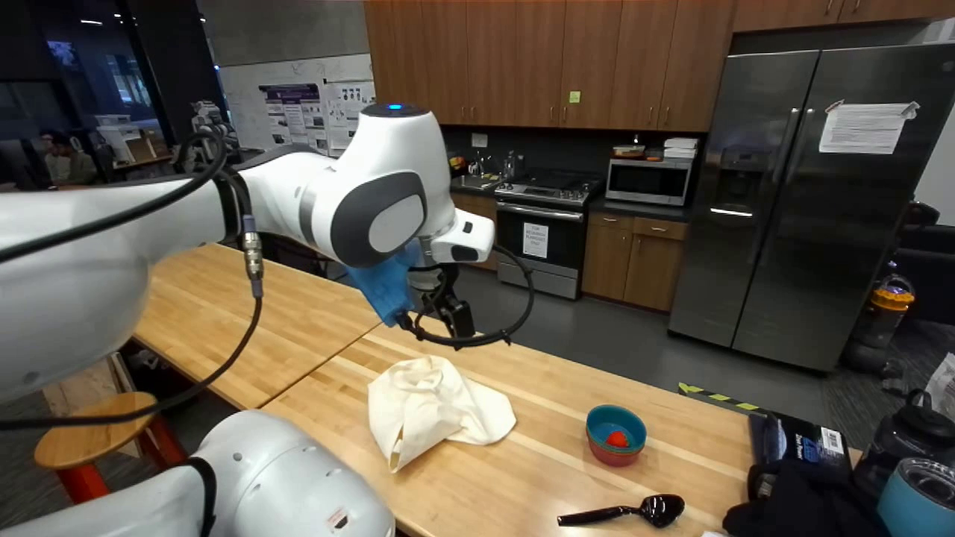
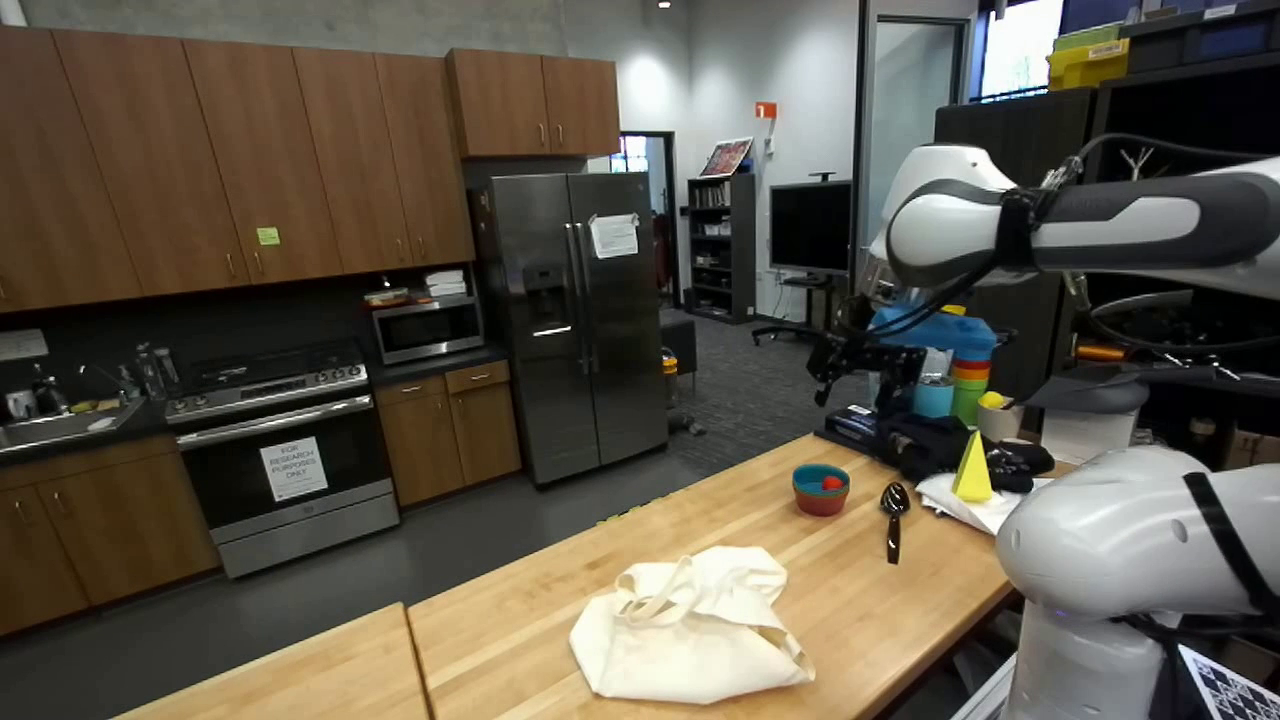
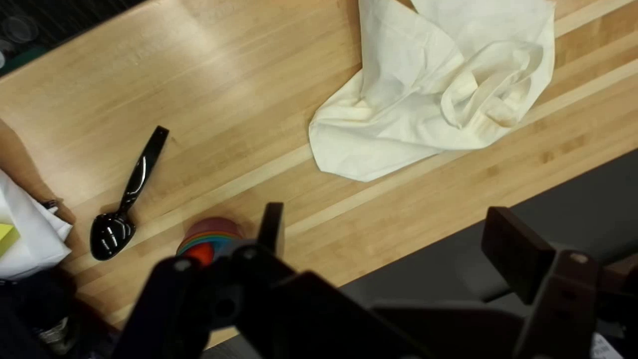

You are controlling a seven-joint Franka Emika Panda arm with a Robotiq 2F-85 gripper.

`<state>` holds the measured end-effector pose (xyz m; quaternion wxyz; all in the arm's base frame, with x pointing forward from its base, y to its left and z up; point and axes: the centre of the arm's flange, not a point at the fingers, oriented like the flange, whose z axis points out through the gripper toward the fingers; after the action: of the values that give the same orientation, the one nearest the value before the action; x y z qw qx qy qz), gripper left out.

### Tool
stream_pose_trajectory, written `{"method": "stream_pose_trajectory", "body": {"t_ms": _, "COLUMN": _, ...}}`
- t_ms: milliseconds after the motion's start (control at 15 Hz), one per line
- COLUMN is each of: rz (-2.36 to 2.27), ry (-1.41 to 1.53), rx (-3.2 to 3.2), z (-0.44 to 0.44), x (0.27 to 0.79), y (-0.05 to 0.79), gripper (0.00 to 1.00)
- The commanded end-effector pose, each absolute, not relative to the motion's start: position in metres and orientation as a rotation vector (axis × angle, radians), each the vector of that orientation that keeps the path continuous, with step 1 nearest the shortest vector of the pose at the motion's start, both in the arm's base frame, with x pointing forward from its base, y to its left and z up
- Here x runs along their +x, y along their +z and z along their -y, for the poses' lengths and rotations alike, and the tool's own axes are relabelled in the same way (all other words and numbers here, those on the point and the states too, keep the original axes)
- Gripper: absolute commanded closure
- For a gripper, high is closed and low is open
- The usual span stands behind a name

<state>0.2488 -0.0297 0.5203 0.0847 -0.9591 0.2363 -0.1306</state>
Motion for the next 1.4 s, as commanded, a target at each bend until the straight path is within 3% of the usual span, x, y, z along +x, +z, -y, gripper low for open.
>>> {"method": "stream_pose_trajectory", "body": {"t_ms": 0, "rz": -0.655, "ry": -0.364, "rx": -2.800, "z": 0.092, "x": 0.240, "y": 0.507, "gripper": 0.00}}
{"method": "stream_pose_trajectory", "body": {"t_ms": 667, "rz": -0.674, "ry": -0.382, "rx": -2.785, "z": 0.083, "x": 0.241, "y": 0.509, "gripper": 0.00}}
{"method": "stream_pose_trajectory", "body": {"t_ms": 1333, "rz": -0.636, "ry": -0.493, "rx": -2.879, "z": 0.100, "x": 0.287, "y": 0.524, "gripper": 0.00}}
